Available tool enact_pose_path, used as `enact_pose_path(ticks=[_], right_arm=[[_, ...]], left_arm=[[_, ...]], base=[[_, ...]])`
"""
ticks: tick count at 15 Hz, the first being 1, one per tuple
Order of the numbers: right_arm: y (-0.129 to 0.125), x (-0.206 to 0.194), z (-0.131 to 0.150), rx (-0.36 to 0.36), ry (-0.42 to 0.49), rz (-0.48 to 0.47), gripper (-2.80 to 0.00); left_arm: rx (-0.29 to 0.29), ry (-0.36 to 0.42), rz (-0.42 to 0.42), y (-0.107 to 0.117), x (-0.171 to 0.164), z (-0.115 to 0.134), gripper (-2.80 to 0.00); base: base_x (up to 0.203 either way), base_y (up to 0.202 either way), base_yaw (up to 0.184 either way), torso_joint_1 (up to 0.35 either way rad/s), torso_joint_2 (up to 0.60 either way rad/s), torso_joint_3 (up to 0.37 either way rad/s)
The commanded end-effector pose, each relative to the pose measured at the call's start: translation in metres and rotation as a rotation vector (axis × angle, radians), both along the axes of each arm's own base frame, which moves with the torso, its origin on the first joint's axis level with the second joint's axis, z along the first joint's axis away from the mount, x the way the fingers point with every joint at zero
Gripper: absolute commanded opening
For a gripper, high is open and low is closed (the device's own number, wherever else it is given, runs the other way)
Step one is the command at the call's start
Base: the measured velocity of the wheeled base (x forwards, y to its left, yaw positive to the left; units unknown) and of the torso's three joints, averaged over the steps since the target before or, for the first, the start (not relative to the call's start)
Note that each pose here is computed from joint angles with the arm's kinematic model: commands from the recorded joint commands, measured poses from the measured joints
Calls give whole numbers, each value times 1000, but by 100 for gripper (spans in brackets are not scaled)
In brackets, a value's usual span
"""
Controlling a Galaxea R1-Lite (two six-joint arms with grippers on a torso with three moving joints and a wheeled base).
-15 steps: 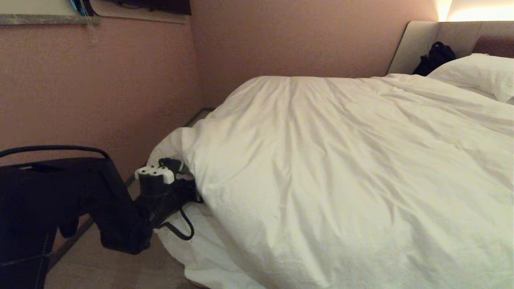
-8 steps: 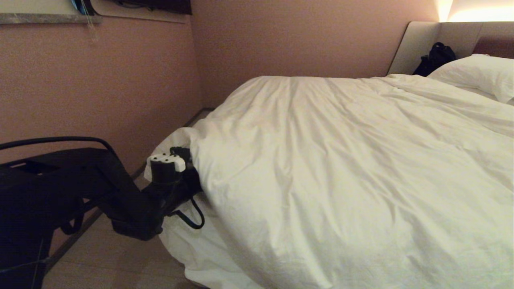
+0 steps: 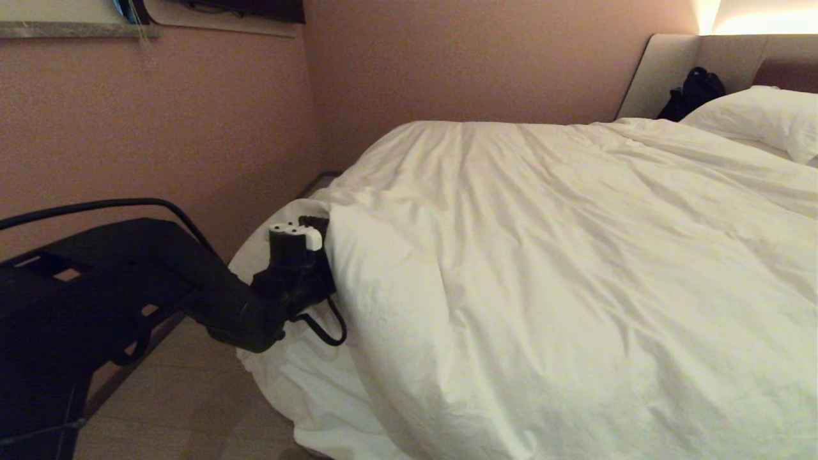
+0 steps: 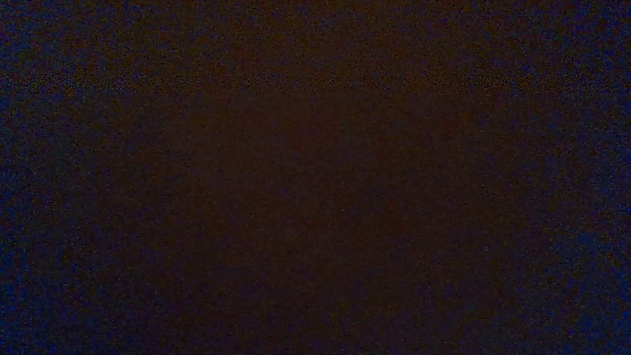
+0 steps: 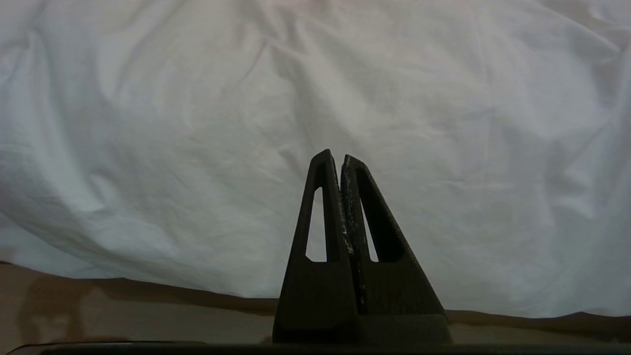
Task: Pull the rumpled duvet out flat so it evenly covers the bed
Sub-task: Flatten the corners of the folded blanket
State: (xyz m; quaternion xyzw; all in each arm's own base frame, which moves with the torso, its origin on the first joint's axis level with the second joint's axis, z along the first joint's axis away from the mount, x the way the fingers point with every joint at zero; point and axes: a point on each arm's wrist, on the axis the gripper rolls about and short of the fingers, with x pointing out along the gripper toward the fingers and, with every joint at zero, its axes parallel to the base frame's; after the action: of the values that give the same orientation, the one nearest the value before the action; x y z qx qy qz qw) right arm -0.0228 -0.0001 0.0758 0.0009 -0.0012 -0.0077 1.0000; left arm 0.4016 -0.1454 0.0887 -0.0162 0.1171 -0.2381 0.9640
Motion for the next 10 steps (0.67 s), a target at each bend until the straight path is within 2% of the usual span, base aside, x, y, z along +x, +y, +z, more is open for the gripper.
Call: enact_pose_path(ticks=[1,5,10], right_arm=[[0,0,0,0,-1,0,-280],[0,0,0,0,-1,0,-280],[0,0,0,0,-1,0,-280]], left_arm=[[5,15,-5,-4,6,1,-280],[26,67,-9,-12,21,-23,-280],[28,71,-9,-14,28,-23,-280]], base=[[0,0,0,0,0,0],[0,0,0,0,0,0],[0,0,0,0,0,0]])
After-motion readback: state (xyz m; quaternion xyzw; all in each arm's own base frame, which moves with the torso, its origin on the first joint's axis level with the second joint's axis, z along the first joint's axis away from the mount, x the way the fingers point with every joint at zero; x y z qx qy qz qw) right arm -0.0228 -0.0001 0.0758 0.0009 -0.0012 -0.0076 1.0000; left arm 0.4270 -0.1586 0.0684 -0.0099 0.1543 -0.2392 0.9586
